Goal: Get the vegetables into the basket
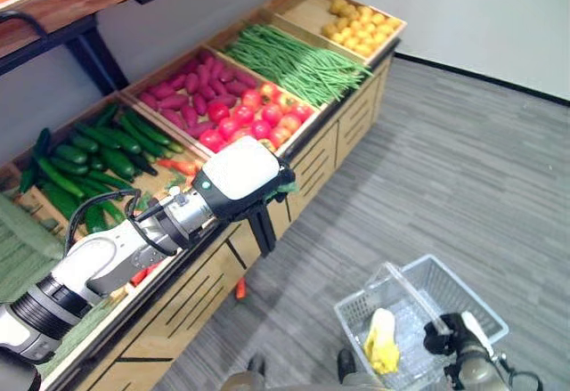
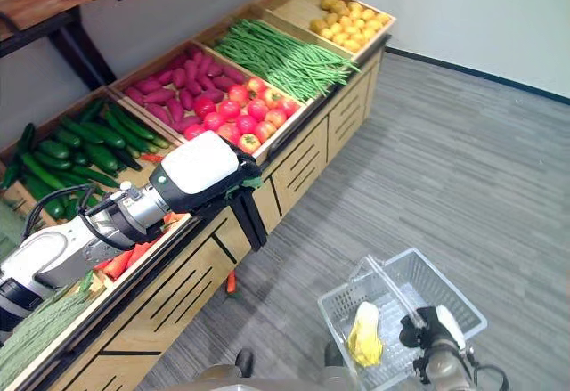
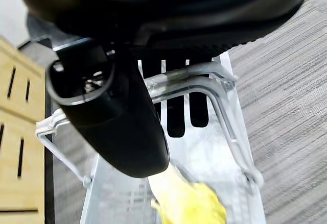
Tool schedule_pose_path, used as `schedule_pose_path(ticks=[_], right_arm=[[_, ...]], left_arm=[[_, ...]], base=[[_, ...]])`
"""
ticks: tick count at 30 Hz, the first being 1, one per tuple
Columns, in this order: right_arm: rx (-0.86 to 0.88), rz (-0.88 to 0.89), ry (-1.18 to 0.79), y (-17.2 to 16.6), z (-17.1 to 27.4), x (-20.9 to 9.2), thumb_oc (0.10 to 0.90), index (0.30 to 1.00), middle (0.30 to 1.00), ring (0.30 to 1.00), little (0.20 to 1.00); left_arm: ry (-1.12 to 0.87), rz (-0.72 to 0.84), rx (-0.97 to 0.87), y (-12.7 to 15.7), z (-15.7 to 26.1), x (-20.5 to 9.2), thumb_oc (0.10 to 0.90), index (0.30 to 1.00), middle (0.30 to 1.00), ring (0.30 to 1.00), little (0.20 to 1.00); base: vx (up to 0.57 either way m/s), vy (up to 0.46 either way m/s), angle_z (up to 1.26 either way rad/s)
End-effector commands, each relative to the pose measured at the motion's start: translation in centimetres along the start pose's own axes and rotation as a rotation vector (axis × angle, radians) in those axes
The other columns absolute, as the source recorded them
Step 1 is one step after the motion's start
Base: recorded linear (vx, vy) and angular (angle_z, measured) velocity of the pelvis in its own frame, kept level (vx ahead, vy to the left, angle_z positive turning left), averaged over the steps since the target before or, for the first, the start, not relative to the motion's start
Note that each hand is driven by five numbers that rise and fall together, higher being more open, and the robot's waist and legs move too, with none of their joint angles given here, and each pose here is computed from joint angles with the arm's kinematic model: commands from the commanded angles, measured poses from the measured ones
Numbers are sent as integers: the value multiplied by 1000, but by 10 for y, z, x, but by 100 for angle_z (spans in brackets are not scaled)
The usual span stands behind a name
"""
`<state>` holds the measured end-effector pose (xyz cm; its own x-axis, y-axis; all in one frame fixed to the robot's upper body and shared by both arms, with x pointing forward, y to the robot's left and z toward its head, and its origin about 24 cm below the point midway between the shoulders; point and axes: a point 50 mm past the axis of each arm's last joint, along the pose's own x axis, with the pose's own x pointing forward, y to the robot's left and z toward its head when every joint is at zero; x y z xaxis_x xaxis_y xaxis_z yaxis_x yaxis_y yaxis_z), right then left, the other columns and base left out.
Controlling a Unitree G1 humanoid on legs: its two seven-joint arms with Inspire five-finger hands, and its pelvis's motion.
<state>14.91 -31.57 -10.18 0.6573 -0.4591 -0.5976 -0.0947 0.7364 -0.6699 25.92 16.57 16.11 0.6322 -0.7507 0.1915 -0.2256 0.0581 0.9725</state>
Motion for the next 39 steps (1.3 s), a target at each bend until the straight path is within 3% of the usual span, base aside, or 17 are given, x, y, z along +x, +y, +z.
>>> schedule_pose_path(ticks=[1,9,24,34,35,39], right_arm=[[5,-90,-132,-25,20,4,400,300,300,300,300],[6,-67,-135,-17,21,2,400,300,300,300,300],[-17,-51,-223,-9,44,3,400,300,300,300,300],[-49,-134,-347,-45,77,9,400,300,300,300,300],[-59,-173,-458,-62,107,8,400,300,300,300,300],[-75,-204,-581,-79,143,4,400,300,300,300,300]], left_arm=[[35,277,88,58,-14,4,400,300,300,300,300],[-46,245,95,60,-4,7,400,300,300,300,300],[57,210,126,60,-16,-13,400,300,300,300,300],[34,222,25,50,-8,-6,400,300,300,300,300],[3,214,-17,46,-3,2,400,300,300,300,300],[-79,212,-63,45,9,18,400,300,300,300,300]], base=[[123,348,-178],[-5,251,-60],[-52,-32,-49],[-3,-122,-2],[-6,-71,0],[12,-38,-8]])
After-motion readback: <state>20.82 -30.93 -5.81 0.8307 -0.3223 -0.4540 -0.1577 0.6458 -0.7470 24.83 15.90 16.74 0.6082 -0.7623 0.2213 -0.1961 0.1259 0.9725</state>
